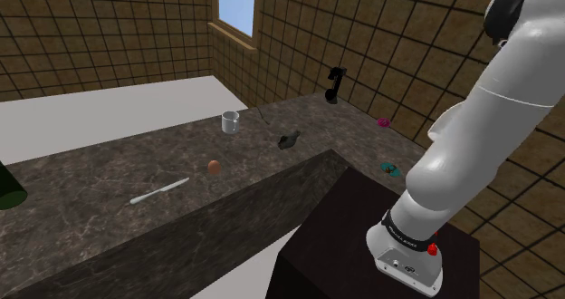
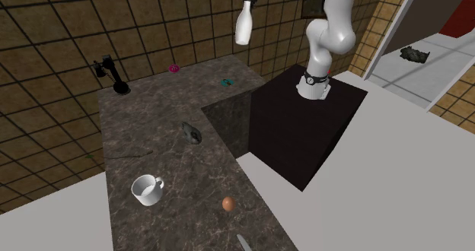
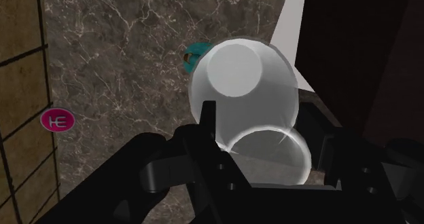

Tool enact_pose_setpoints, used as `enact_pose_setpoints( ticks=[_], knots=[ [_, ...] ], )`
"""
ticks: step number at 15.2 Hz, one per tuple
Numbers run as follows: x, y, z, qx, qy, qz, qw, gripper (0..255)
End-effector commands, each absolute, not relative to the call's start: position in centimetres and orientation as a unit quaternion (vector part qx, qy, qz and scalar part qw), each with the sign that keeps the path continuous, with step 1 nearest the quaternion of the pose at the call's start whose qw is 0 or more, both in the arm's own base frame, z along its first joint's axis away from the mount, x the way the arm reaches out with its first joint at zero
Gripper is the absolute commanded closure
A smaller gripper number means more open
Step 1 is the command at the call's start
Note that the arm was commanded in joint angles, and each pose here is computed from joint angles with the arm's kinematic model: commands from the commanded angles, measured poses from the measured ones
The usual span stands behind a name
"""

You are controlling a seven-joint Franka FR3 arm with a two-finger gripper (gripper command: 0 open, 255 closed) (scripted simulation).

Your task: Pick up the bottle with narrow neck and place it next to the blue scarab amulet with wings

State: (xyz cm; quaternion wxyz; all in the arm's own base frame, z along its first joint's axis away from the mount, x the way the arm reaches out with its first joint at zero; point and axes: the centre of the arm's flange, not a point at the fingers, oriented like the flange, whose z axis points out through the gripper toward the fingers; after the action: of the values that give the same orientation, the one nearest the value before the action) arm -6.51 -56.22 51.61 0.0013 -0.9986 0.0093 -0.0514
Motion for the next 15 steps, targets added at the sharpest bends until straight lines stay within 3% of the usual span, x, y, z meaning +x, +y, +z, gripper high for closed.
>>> enact_pose_setpoints(
  ticks=[1, 15],
  knots=[
    [-8.3, -57.8, 51.9, -0.998, 0.002, -0.057, -0.006, 255],
    [-9.5, -58.7, 45.0, -0.998, 0.002, -0.057, -0.006, 255]
  ],
)
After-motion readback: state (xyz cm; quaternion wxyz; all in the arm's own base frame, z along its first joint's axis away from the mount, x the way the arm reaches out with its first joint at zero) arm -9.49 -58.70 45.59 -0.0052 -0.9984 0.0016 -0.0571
